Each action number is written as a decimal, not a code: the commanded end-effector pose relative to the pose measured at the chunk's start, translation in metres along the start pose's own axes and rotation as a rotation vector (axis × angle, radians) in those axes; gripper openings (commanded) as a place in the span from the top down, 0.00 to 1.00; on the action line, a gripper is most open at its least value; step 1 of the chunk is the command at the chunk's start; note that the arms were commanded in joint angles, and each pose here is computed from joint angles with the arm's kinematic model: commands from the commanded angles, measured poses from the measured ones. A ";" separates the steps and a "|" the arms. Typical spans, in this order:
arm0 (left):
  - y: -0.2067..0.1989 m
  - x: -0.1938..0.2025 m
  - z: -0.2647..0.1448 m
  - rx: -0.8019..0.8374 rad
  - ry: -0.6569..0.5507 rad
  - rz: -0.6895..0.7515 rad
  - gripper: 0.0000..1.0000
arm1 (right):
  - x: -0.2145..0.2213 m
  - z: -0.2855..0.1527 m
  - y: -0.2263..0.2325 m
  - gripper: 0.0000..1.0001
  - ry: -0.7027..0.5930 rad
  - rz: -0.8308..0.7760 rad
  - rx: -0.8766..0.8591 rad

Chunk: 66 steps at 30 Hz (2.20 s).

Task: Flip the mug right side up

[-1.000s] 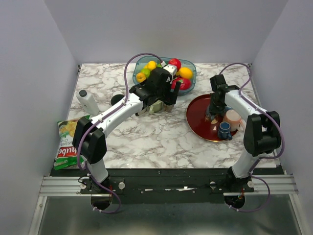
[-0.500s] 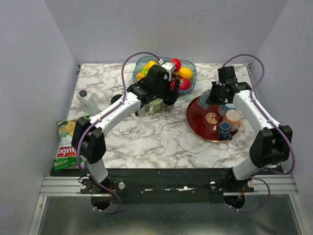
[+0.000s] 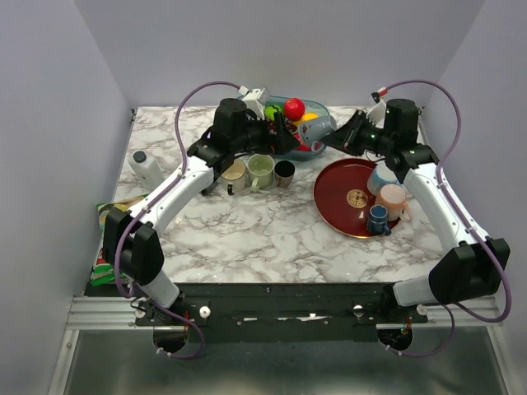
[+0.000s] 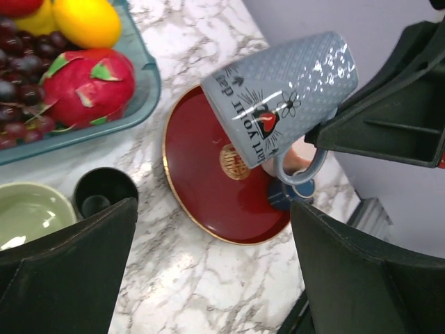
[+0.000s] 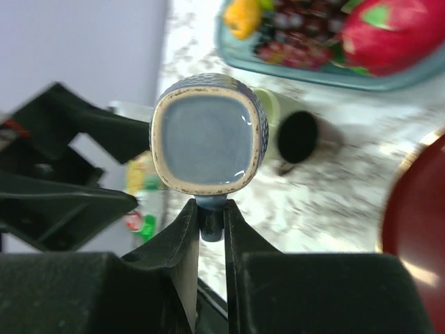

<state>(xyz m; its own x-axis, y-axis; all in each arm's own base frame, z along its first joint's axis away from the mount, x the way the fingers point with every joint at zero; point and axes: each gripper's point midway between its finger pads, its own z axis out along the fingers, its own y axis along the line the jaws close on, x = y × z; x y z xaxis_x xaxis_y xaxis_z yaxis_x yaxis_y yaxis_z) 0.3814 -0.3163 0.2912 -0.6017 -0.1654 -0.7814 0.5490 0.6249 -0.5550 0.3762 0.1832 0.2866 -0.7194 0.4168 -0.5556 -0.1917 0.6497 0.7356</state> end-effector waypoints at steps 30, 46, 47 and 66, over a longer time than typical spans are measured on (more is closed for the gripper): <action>-0.110 -0.099 -0.029 0.527 -0.167 -0.399 0.14 | -0.063 -0.041 0.147 1.00 -0.165 0.101 -0.647; -0.126 -0.095 -0.022 0.591 -0.130 -0.512 0.48 | -0.052 -0.026 0.127 1.00 -0.148 0.132 -0.604; -0.125 -0.095 -0.021 0.592 -0.130 -0.514 0.55 | -0.051 -0.026 0.128 1.00 -0.145 0.132 -0.605; -0.076 -0.077 -0.015 0.260 -0.171 -0.283 1.00 | -0.030 -0.013 0.091 0.00 -0.100 -0.026 -0.401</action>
<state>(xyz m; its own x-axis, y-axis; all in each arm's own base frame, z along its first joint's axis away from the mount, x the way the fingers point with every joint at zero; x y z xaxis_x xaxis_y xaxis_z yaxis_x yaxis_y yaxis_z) 0.3785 -0.3622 0.3887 -0.7881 -0.4288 -0.4417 0.4255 0.1391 -0.8942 0.3796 0.2245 0.3819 -0.6694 0.5392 -0.5110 -0.4356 0.2723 0.8579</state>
